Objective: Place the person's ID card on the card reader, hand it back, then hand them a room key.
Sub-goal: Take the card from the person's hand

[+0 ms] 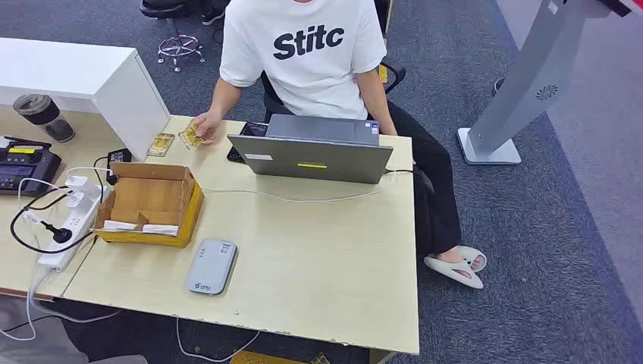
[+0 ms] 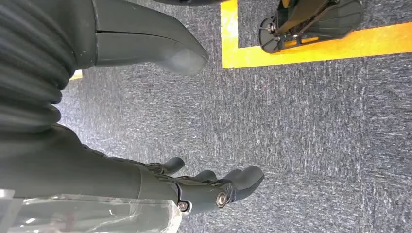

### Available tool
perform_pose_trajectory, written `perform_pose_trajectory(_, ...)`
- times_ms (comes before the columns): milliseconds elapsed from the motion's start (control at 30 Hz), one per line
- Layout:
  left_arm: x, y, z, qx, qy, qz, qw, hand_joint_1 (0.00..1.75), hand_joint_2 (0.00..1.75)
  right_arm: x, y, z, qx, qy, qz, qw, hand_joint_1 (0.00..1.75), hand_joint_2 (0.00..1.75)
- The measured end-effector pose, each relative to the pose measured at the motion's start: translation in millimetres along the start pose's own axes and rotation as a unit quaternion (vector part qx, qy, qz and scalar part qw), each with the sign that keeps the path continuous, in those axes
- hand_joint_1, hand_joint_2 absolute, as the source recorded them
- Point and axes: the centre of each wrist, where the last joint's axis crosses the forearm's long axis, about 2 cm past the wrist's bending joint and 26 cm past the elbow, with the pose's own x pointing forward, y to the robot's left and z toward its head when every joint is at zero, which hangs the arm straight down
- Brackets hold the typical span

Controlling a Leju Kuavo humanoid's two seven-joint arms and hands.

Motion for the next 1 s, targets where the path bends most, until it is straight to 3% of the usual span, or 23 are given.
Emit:
perform_pose_trajectory(367,-0.2,20.9,2.0,0.165,-0.042,0.043,0.984,0.0,1.75,0.8,17.2,6.2,-0.009,0.011,-0.007,1.0,0.0,1.75)
perform_pose_trajectory(700,8.1,40.1,3.8,0.292,-0.13,0.079,0.944,0.0,1.75,-11.7,23.7,12.9,-0.02,0.054,-0.027,0.998,0.0,1.75)
perform_pose_trajectory(1000,31.3,69.7,2.5,0.37,-0.209,0.106,0.899,0.0,1.75,-16.4,22.9,14.3,-0.022,0.061,-0.008,0.998,0.0,1.75)
